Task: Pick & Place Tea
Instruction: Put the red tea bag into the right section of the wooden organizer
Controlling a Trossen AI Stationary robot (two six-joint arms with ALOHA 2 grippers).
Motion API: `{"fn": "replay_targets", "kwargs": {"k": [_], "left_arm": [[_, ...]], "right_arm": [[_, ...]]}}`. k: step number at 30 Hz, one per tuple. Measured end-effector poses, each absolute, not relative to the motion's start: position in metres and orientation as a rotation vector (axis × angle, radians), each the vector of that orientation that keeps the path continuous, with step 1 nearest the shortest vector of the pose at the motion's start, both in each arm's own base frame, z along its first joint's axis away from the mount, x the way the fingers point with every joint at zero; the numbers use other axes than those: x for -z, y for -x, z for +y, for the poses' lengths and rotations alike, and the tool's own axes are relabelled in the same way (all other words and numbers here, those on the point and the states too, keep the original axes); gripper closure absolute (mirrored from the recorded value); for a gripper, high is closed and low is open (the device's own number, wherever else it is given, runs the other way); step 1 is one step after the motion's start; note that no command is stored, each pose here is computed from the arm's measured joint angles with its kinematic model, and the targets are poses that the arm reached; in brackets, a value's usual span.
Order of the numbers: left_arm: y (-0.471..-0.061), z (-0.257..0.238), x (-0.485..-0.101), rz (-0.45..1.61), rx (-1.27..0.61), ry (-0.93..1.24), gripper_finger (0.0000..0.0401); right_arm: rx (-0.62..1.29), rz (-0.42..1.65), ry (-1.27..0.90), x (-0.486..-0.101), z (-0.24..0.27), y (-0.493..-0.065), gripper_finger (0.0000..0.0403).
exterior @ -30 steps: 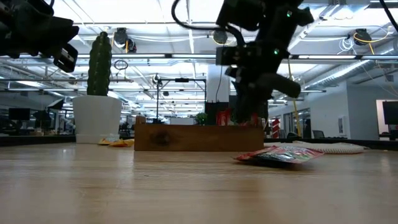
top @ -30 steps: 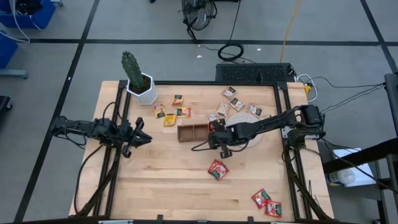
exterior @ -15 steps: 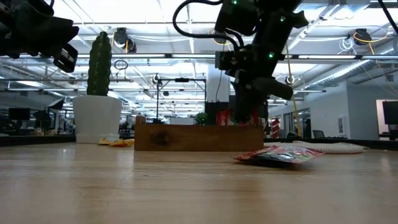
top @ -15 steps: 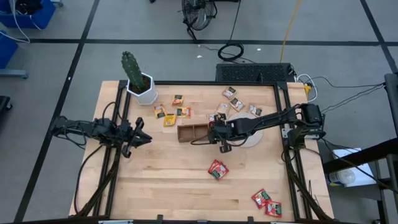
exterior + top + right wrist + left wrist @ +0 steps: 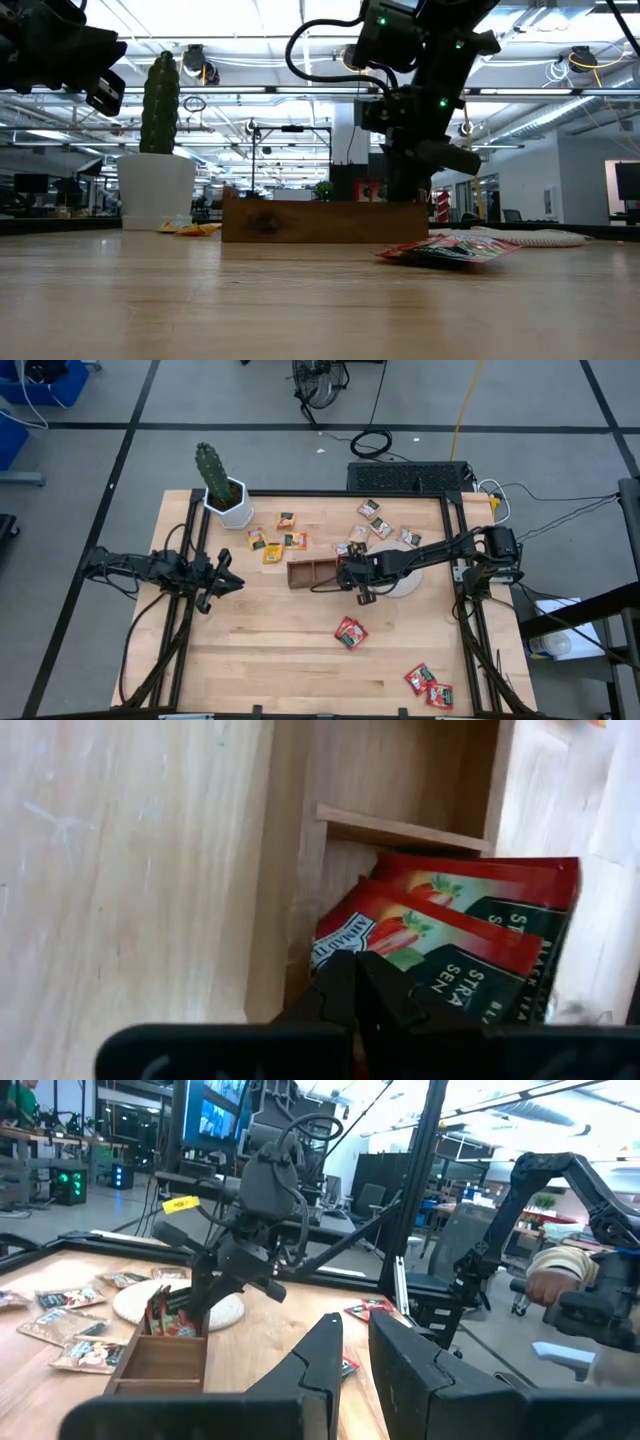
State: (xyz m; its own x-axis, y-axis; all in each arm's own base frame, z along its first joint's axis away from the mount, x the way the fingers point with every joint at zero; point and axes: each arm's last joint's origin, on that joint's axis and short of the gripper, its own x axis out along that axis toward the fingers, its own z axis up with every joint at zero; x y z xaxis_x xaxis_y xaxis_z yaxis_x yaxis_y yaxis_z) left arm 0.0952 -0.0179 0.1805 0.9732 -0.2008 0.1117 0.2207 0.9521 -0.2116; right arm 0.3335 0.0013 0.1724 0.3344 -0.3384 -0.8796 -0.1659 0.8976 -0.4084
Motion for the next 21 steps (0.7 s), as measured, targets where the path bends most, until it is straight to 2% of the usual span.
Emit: {"fn": "replay_targets", "kwargs": {"k": [7,13,18,21], "left_arm": [[-0.095,-0.018,-0.181,-0.090,0.215,0.225,0.0343],[-0.095,-0.018,-0.181,-0.090,0.214,0.225,0.0343],[-0.095,-0.018,-0.181,-0.089,0.214,0.225,0.0343],[-0.095,-0.018,-0.181,-0.089,0.214,0.225,0.0343]], "right_arm": [[0.233,1.202,0.563,-0.175,0.004,-0.336,0.0403],[0.248,1.145,0.558,-0.177,0.006,-0.341,0.0403],[0.283,1.110,0.670,-0.180,0.017,-0.343,0.0403],[0.266,1.110,0.658,-0.180,0.022,-0.342,0.0403]]}}
